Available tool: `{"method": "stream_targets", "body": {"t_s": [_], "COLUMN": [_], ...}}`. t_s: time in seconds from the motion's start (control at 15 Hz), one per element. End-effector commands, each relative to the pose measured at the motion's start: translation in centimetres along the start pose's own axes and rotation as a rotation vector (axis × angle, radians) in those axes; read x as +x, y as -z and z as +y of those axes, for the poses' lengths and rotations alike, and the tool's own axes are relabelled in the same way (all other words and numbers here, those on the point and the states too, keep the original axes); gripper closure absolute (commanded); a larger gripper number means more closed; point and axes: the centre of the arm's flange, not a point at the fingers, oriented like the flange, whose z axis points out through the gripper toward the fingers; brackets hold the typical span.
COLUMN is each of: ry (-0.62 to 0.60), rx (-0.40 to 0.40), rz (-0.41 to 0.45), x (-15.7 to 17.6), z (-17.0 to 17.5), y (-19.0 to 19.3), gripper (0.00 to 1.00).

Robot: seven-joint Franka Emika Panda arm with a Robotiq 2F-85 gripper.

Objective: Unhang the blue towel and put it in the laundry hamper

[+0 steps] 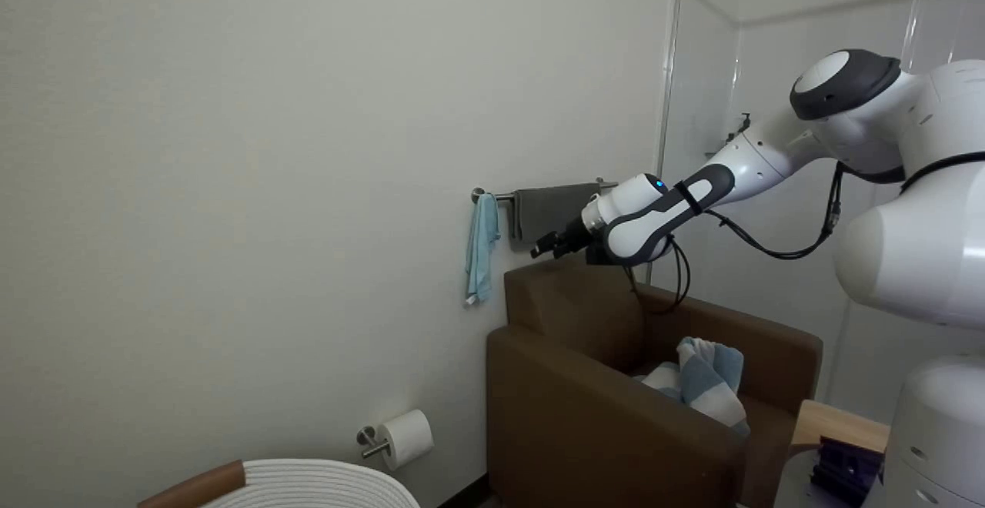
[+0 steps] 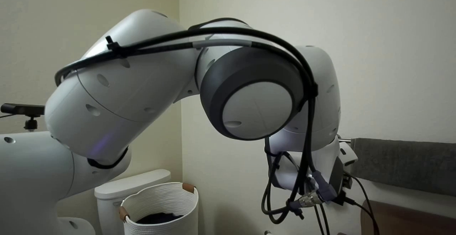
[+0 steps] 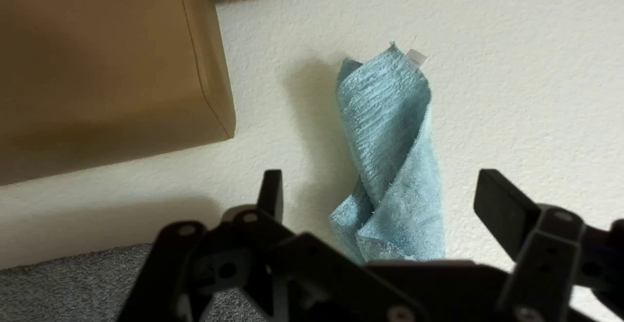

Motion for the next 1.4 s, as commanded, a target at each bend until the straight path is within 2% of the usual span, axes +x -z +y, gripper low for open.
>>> {"method": "stream_targets", "body": {"t_s": [0.0, 0.33, 0.67, 0.87, 1.07, 1.13, 1.2, 1.33], "ry": [0.0, 0.065, 0.126, 0.123, 0.115, 0.117, 0.128, 0.129], "rx": [0.0, 0.036, 0.066, 0.024, -0.042, -0.064, -0.08, -0.098], "rz": [0.0, 0.185, 0.242, 0.282, 0.29, 0.294, 0.284, 0.262], "x": [0.0, 0.7, 3.2, 4.9, 6.1, 6.2, 6.3, 6.5], "z": [0.0, -4.2, -9.5, -10.4, -9.8, -9.5, -9.2, -8.9], "y": [0.0, -4.3, -8.8, -10.9, -12.8, -13.2, -13.4, -13.5], "gripper": [0.0, 0.0, 0.0, 0.0, 0.0, 0.05, 0.26, 0.4]}}
